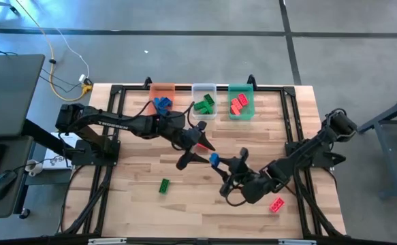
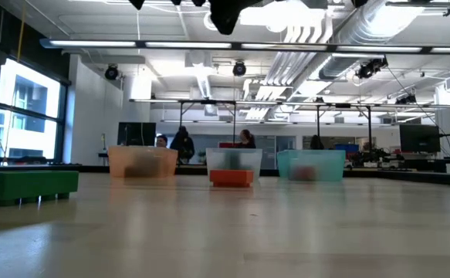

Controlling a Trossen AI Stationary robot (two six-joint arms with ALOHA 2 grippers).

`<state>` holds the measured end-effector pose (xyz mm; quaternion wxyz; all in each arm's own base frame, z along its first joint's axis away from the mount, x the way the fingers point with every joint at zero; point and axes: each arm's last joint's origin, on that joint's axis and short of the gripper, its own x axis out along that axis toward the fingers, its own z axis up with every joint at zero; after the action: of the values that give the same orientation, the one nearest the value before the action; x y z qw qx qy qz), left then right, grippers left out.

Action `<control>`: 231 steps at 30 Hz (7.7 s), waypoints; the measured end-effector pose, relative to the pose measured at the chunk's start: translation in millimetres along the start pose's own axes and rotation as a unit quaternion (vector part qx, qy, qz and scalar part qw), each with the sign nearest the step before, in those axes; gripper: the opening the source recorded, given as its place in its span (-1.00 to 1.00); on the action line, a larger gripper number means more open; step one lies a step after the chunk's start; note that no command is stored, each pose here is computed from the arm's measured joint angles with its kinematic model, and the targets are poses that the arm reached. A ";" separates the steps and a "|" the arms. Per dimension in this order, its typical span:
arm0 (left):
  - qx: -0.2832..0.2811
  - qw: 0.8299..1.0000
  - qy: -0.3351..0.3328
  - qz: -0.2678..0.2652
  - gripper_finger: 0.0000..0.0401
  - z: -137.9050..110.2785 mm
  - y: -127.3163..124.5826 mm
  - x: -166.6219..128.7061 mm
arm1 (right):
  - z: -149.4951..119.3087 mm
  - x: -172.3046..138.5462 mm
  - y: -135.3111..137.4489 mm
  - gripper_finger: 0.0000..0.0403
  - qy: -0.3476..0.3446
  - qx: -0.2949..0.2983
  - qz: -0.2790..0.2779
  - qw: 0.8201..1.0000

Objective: Sort & place blocks by color
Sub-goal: Put the blue game piece into the bin, then put the orange game piece into the bin

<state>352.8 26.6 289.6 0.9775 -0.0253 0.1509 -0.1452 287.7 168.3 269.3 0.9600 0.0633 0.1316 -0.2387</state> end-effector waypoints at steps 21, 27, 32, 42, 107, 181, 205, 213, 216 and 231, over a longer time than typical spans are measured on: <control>0.005 1.000 -0.016 -0.013 0.17 2.7 1.6 -0.7 | 18.1 4.7 -10.0 -0.47 -0.020 0.000 -0.003 1.000; 0.009 1.000 -0.022 -0.017 0.17 4.0 -0.8 0.2 | 18.4 8.4 -11.3 -0.47 -0.009 0.002 0.012 1.000; 0.012 0.999 -0.028 -0.017 0.17 5.2 -0.5 0.0 | 18.4 8.3 -11.2 -0.47 -0.009 0.005 0.012 1.000; 0.027 0.998 -0.062 -0.016 0.17 12.2 -0.6 -0.7 | 22.1 16.6 -15.2 -0.47 -0.006 0.003 0.019 1.000; -0.122 0.841 0.329 0.412 -0.42 -62.0 133.8 -190.6 | 40.1 72.3 -64.4 0.33 0.019 0.028 -0.014 0.999; -0.199 0.834 0.407 0.314 0.06 -70.4 52.4 -138.7 | -54.0 185.7 -116.6 0.33 0.250 -0.087 0.027 0.964; -0.168 0.799 0.453 0.358 0.06 -102.2 -7.5 -101.3 | -76.3 193.3 -123.6 0.33 0.311 -0.061 0.028 0.948; -0.152 0.808 0.453 0.345 0.06 -101.5 -26.2 -92.6 | -84.1 196.9 -125.4 0.30 0.327 -0.051 0.030 0.943; -0.154 0.810 0.450 0.342 0.06 -101.3 -32.0 -90.3 | -84.5 196.9 -125.4 0.15 0.333 -0.044 0.041 0.941; -0.176 0.817 0.436 0.333 0.06 -101.2 -53.5 -82.6 | -83.4 195.3 -123.8 -0.45 0.343 -0.034 0.071 0.936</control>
<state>232.0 -1.0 221.8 0.7768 -0.0787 0.5838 0.2225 376.6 -11.3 126.9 0.8724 0.1176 0.4567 -0.1289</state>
